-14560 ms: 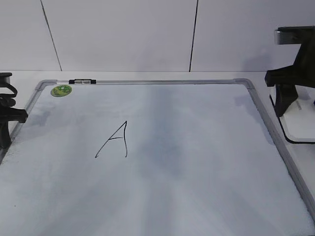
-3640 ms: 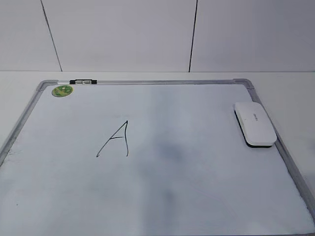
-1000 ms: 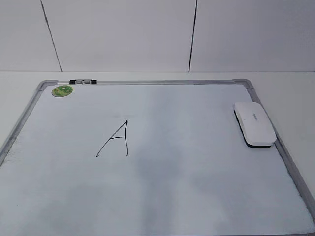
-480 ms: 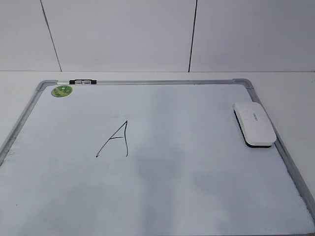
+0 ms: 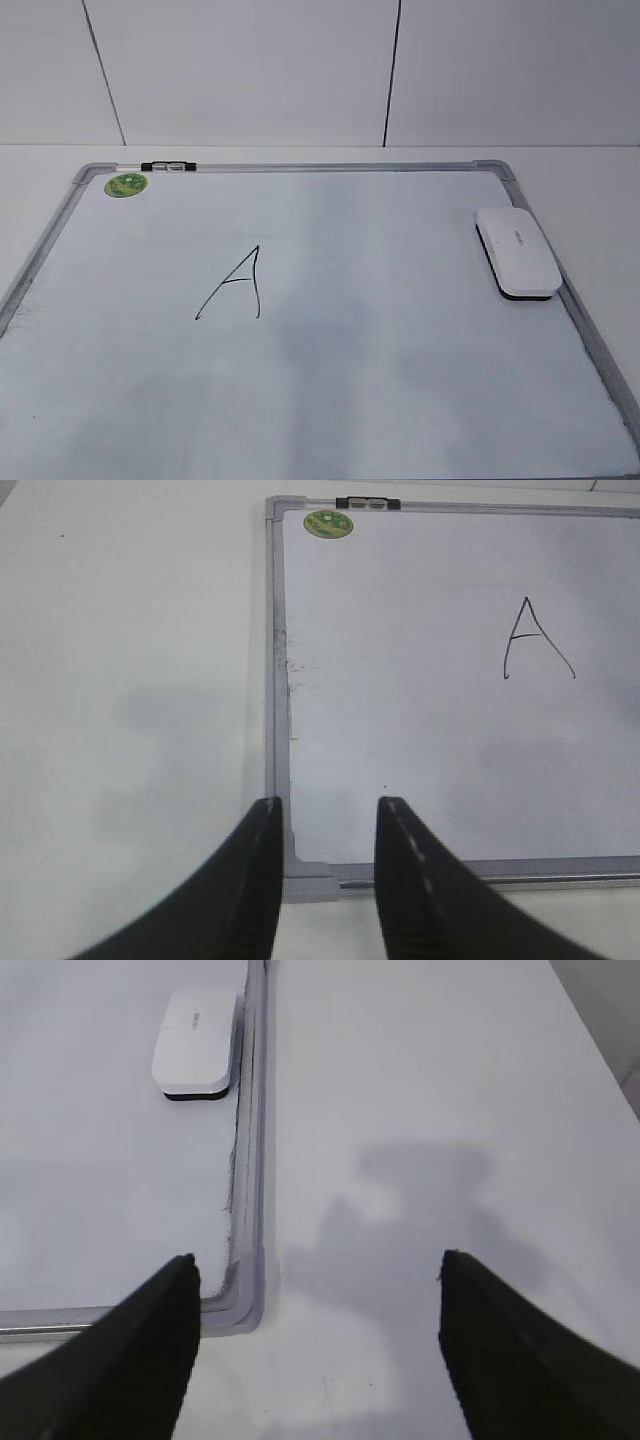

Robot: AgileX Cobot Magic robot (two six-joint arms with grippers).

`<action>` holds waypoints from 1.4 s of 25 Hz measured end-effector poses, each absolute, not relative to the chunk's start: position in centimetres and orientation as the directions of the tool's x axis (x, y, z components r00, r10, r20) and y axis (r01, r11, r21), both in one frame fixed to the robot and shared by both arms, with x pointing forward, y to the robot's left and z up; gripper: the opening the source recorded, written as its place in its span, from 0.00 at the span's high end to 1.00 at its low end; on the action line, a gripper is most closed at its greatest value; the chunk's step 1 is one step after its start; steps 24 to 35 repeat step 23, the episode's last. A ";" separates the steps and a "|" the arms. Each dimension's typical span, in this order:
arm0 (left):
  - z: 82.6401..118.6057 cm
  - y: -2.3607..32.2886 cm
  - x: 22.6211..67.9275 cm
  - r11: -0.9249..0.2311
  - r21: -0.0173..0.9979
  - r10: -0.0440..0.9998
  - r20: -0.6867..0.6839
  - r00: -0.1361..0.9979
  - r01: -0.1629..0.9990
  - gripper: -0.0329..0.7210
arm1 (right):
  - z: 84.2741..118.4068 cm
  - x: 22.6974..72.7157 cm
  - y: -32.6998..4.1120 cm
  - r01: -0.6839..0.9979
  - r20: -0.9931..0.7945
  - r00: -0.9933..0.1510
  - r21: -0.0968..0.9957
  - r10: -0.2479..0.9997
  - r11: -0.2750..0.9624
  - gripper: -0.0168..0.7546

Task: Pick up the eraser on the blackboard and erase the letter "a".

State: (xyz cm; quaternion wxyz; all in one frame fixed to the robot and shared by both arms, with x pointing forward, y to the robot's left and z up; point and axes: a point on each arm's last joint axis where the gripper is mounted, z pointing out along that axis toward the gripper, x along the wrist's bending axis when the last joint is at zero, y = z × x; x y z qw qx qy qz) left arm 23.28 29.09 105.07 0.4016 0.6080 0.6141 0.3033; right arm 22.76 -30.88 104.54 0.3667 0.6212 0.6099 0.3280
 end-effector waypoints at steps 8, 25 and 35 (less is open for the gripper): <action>105.1 29.1 23.3 0.081 0.861 0.991 -0.124 0.053 0.502 0.64 | 104.5 22.7 -30.9 0.517 -0.040 0.061 0.856 0.997 0.003 0.21; 105.1 29.1 23.3 0.081 0.861 0.991 -0.124 0.053 0.502 0.64 | 104.5 22.7 -30.9 0.517 -0.040 0.061 0.856 0.997 0.003 0.21; 105.1 29.1 23.3 0.081 0.861 0.991 -0.124 0.053 0.502 0.64 | 104.5 22.7 -30.9 0.517 -0.040 0.061 0.856 0.997 0.003 0.21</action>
